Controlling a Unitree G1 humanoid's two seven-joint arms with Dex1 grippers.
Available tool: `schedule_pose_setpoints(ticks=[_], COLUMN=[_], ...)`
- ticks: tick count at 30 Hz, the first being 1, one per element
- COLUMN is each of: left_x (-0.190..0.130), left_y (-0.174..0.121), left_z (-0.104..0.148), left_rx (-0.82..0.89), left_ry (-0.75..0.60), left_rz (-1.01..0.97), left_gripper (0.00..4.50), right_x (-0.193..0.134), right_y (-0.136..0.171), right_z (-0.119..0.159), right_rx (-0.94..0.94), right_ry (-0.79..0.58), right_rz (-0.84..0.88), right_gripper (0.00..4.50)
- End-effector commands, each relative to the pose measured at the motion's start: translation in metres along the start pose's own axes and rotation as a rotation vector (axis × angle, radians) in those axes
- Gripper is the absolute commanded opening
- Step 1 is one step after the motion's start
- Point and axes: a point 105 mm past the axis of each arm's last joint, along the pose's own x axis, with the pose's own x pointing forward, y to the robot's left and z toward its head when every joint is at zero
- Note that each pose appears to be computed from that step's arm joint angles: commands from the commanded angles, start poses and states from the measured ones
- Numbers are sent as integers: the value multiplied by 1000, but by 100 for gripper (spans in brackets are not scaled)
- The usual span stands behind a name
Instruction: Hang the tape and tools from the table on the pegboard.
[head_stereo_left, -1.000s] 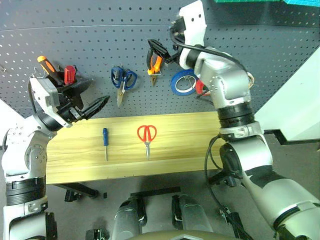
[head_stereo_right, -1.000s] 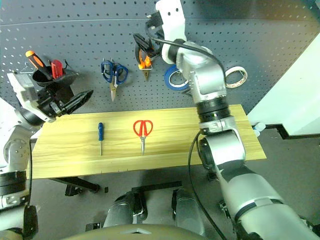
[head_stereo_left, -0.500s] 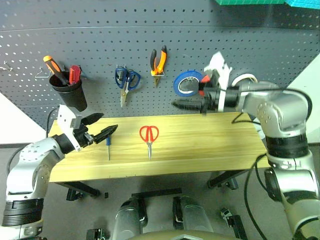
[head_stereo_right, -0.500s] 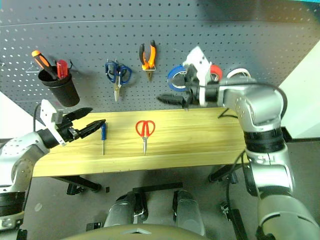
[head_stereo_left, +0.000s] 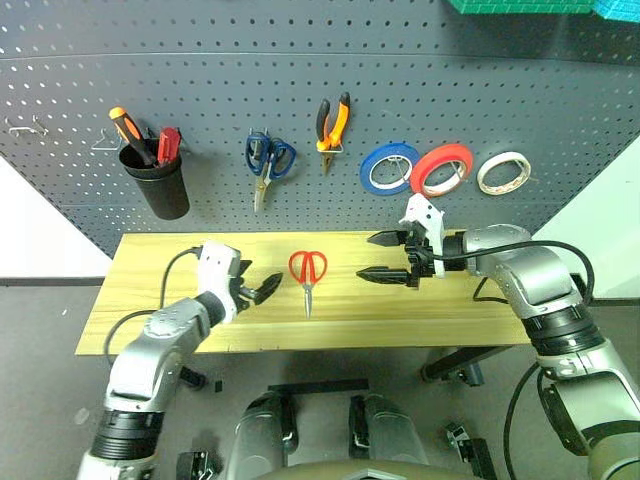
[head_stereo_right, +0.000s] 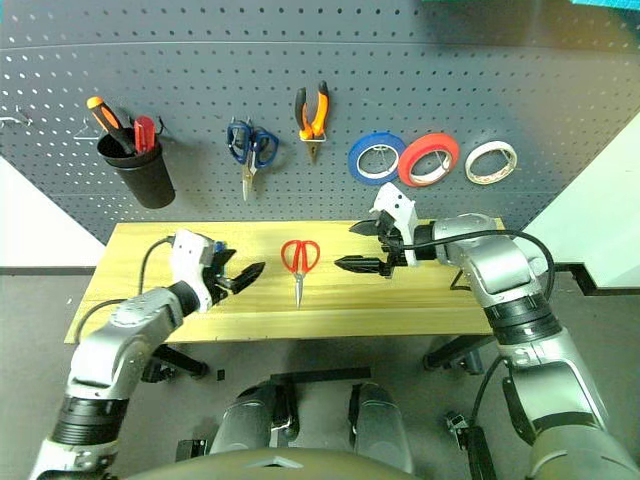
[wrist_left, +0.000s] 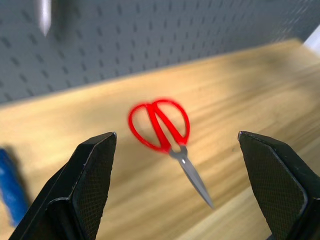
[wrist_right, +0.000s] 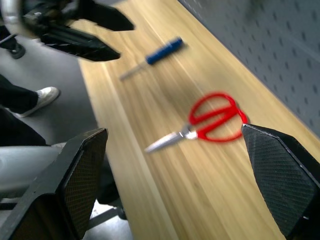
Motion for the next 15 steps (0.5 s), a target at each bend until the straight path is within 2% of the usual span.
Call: schedule_pose_setpoints(ticks=[1,7,15], left_x=[14,39,68], left_y=[3,-1,-25], left_z=[12,8,-1], left_rx=[5,-82,-157], left_ry=[9,86,193], left_rz=[113,184,240], left_gripper=[410,410,410], right_x=[-3,-12,-17], right_y=[-7,-20,-38], right_z=[9,7,-1], right_rx=[-59,-66,-94], right_ry=[-16,8,66], right_rz=[-7,-17,-51], right_gripper=[449,449,449])
